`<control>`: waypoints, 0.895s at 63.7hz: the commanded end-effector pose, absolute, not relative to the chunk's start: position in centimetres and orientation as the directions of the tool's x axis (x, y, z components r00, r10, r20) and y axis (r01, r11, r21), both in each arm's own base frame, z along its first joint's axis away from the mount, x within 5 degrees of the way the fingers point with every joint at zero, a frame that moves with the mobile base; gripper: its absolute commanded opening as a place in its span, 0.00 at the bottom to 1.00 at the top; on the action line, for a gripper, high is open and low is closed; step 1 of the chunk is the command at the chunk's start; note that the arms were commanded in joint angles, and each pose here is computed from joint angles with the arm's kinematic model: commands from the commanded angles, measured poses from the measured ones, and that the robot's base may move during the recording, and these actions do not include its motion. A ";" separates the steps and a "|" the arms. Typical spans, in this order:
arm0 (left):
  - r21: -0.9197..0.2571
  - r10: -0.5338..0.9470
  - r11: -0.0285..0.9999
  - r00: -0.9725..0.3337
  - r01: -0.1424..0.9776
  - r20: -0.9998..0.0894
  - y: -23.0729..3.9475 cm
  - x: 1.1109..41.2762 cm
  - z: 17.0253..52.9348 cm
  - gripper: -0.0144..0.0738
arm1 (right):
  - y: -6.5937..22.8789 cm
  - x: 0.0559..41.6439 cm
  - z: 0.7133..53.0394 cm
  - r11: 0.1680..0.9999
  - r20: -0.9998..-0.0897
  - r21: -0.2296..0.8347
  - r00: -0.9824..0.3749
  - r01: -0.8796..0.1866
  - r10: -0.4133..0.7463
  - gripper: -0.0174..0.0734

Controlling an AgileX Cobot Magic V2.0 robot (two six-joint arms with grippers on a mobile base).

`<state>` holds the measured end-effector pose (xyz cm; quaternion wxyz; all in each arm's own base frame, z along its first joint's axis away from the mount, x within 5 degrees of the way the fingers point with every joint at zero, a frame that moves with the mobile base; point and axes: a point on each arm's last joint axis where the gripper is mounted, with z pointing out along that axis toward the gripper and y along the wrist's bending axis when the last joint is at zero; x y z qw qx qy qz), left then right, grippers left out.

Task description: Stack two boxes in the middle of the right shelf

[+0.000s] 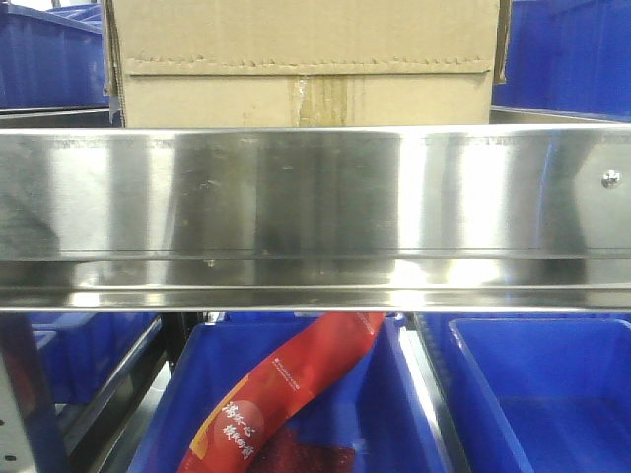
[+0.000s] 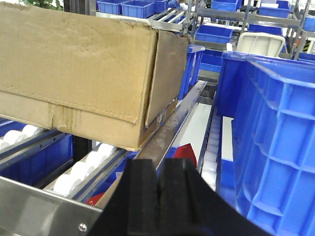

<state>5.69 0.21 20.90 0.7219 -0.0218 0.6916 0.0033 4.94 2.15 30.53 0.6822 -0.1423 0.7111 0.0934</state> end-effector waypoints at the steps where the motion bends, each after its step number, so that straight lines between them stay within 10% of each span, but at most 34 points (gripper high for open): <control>1: -0.031 -0.028 0.999 0.061 -0.038 -0.998 0.2 5.6 21.1 0.04 | 2.1 4.9 30.7 0.946 -0.997 -0.070 -0.002 -0.317 -0.074 0.02; 57: -0.031 -0.028 0.999 0.061 -0.038 -0.998 0.2 5.6 21.1 0.04 | 1.8 5.4 30.2 0.960 -0.999 -0.029 0.024 -0.279 -0.023 0.02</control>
